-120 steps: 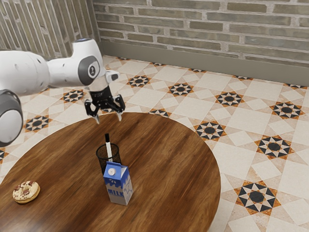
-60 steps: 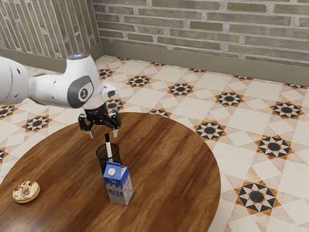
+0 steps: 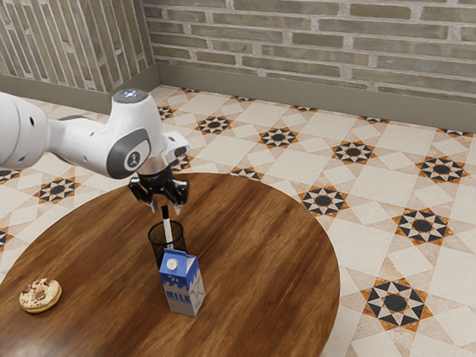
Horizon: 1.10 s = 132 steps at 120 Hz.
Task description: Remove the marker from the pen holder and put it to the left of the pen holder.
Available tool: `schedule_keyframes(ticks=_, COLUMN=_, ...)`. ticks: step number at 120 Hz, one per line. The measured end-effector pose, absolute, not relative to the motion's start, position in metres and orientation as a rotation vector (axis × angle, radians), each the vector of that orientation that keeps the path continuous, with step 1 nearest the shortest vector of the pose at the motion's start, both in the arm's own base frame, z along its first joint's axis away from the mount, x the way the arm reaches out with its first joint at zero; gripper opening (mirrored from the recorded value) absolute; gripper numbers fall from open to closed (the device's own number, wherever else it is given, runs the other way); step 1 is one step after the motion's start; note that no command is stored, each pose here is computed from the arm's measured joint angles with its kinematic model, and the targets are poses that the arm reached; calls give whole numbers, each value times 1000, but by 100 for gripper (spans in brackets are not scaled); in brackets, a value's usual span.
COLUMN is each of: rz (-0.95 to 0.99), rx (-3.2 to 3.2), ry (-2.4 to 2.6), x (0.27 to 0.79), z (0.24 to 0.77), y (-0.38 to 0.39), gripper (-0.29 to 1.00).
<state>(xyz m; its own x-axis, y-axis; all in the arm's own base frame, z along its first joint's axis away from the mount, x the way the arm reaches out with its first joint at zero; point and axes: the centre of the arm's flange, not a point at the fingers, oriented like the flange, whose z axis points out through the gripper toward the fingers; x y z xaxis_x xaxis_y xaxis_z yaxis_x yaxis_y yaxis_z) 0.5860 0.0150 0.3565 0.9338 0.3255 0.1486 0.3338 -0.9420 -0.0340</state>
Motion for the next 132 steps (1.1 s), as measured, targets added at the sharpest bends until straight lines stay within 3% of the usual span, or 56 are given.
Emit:
schedule_keyframes(ticks=81, rz=-312, rx=-3043, ry=-464, x=568, z=358, y=15, gripper=-2)
schedule_keyframes(ticks=118, rz=-540, rx=-3032, ry=-488, x=580, z=459, y=24, gripper=-7)
schedule_keyframes(ticks=132, rz=-527, rx=-3008, ry=-486, x=585, z=488, y=29, gripper=-7)
